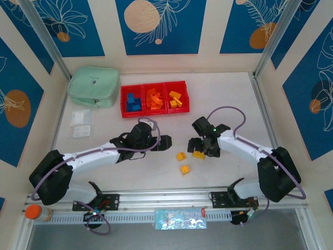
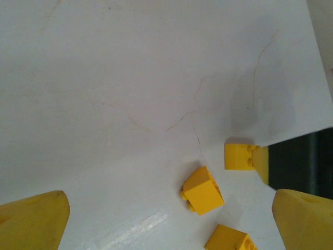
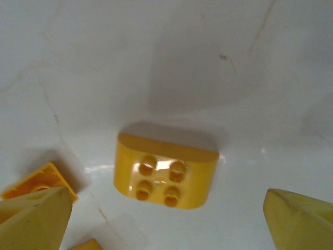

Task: Sort the legos into containers by color
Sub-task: Pick up the lego from the bottom-center of the table.

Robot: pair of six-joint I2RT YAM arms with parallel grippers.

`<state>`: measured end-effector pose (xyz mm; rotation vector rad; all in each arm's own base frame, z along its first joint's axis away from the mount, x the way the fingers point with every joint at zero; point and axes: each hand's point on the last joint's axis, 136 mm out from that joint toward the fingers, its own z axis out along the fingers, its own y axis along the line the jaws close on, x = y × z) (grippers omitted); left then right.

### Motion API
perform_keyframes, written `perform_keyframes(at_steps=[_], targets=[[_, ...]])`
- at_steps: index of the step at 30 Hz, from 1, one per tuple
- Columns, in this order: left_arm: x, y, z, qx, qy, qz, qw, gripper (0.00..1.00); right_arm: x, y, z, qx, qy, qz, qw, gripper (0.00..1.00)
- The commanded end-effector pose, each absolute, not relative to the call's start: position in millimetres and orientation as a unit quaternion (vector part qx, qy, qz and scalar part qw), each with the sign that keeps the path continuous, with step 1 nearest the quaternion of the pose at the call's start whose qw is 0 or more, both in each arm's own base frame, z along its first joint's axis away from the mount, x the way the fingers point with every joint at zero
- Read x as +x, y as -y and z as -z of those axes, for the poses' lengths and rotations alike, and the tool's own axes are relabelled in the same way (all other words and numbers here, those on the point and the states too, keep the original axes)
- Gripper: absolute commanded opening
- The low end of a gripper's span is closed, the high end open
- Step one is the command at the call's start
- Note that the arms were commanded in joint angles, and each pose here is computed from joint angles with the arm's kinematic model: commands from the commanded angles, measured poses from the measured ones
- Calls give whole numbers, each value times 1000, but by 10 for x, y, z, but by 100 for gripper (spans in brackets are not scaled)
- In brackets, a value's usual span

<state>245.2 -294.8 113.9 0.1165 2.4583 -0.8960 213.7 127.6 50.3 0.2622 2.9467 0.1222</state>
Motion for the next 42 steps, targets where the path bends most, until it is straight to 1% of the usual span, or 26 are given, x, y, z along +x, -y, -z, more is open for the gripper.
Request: perform_keyframes(at_steps=[1,4,14,23,30,33,36,42], targets=[[2465,3000,-1101,37,-905,334,261,99,2062,-1175,-440,132,-987,-25,89,97],[2483,3020,-1095,38,-905,334,261,99,2077,-1294,-368,130,-987,-47,83,97],[2500,3038,-1099,42,-907,329,259,99,2127,-1337,-266,136,-988,-4,78,96],[2505,3075,-1109,46,-906,333,257,99,2165,-1444,-196,119,-990,-8,71,81],[2502,3064,-1115,45,-906,333,258,99,2156,-1472,-172,112,-991,-17,68,63],[2497,3059,-1114,46,-907,330,257,99,2178,-1472,-216,103,-992,-19,75,58],[2501,3059,-1140,47,-906,331,260,99,2209,-1482,-284,96,-991,-28,85,55],[2534,3027,-1262,54,-901,330,275,99,2394,-1515,-595,70,-988,-54,123,54]])
